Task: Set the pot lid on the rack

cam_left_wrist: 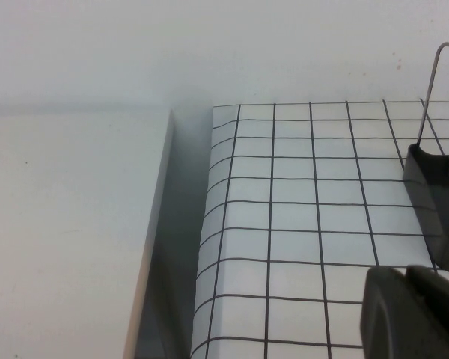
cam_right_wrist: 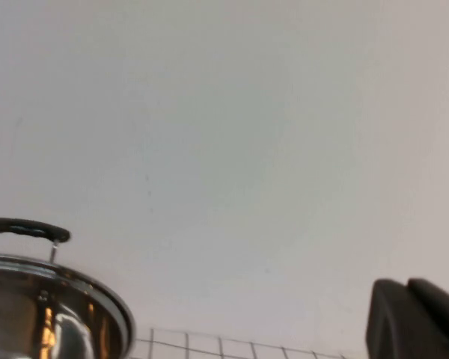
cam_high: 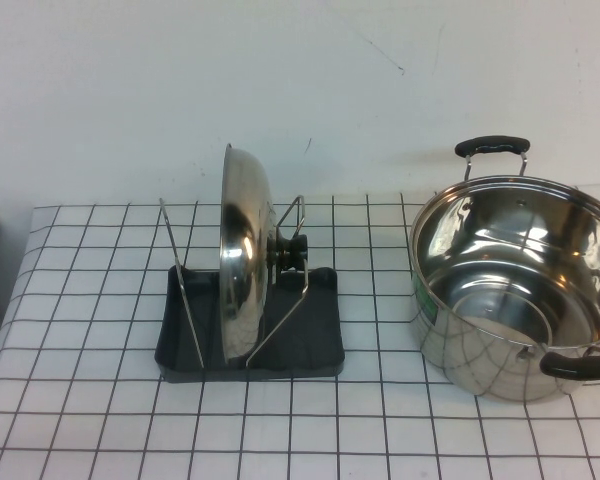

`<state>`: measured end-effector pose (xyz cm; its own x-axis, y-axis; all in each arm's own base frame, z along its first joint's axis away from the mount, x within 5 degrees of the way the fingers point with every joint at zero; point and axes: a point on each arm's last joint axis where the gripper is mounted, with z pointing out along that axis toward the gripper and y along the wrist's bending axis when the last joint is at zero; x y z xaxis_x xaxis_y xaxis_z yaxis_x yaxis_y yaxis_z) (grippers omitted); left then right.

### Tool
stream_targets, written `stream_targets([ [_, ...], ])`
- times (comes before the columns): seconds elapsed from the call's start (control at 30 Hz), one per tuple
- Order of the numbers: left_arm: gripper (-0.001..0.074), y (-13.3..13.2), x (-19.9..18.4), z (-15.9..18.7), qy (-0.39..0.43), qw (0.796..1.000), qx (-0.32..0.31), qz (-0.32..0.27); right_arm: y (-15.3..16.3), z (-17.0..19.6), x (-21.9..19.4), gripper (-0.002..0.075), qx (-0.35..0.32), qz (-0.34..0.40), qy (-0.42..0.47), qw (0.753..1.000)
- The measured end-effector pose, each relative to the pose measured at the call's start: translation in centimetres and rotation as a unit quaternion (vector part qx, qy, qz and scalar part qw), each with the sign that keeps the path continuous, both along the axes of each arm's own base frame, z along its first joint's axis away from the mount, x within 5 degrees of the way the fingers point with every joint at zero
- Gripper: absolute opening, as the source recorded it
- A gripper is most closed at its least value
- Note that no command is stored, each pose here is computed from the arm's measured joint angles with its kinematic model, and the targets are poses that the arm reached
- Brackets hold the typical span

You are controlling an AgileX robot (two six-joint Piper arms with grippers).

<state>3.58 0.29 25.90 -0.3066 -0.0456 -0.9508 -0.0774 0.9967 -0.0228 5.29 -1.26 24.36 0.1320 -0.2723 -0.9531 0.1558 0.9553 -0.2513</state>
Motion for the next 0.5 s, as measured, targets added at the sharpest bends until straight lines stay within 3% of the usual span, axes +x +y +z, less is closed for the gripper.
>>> stream_targets([
  [0.27, -0.0001, 0.0, 0.0, 0.0, 0.0, 1.0, -0.002, 0.001, -0.4, -3.1, 0.1, -0.0001, 0.051, -0.032, 0.031, 0.998],
  [0.5, -0.0001, 0.0, 0.0, 0.0, 0.0, 1.0, -0.002, 0.001, -0.3, -5.4, 0.1, -0.0001, 0.08, -0.033, 0.136, 0.987],
])
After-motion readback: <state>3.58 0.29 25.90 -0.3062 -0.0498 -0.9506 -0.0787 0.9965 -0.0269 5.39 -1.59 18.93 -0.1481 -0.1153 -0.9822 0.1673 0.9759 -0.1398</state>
